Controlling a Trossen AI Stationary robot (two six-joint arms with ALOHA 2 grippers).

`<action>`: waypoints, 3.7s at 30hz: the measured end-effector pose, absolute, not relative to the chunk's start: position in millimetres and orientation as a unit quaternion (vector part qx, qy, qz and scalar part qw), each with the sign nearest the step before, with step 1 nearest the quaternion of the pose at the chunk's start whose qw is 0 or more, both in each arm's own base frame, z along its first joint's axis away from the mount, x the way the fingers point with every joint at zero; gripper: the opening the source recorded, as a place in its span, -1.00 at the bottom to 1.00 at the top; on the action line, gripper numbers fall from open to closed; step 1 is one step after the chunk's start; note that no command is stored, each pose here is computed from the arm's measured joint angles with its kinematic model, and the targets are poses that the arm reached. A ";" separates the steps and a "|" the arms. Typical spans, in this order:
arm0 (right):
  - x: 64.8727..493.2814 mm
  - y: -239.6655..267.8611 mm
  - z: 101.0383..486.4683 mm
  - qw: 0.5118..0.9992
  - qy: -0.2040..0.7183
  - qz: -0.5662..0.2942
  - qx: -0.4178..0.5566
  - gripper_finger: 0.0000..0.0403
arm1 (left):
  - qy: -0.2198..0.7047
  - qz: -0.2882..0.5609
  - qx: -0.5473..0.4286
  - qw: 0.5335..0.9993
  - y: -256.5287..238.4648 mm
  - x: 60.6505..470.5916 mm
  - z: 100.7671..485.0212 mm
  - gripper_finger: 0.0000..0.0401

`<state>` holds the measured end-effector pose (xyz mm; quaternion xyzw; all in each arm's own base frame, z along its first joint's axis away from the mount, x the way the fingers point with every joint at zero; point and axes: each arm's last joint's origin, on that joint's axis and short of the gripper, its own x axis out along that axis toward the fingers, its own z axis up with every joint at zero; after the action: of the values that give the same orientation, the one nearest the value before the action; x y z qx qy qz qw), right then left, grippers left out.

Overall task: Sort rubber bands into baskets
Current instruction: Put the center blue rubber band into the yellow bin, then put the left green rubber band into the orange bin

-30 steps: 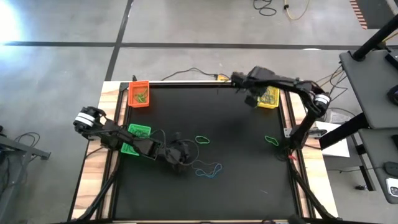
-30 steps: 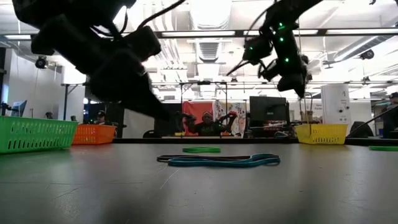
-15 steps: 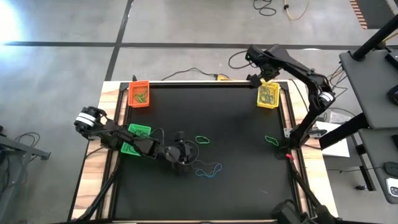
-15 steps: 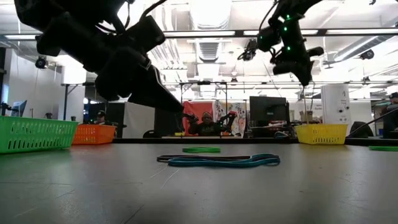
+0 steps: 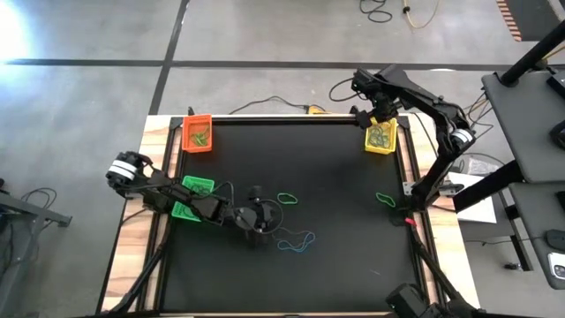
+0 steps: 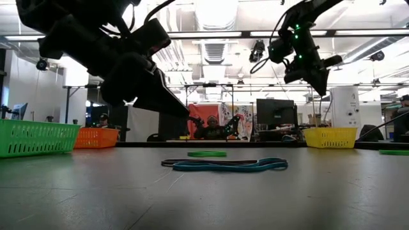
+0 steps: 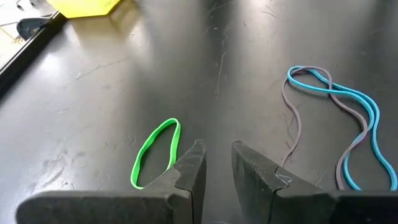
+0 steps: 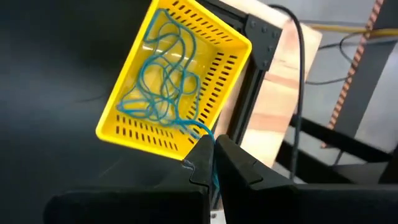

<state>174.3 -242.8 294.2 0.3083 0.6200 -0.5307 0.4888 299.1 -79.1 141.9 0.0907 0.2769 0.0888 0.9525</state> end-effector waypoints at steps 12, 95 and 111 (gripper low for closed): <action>167.9 -245.7 243.1 0.444 0.577 -0.586 0.356 -0.95 | 0.288 0.089 0.095 0.949 -78.7 297.8 140.0 -0.69; 253.5 140.5 156.0 0.965 0.239 -0.082 -0.069 -0.59 | 0.274 0.072 -0.043 0.958 2.5 328.4 102.4 0.42; 256.8 134.0 155.7 0.965 0.237 -0.102 -0.038 -0.59 | 0.298 0.093 -0.033 0.950 9.5 331.4 59.8 0.15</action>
<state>256.8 134.0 155.7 -0.0378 0.2370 -0.1016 0.9654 331.4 9.5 59.8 -0.0327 0.2978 0.0927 0.9496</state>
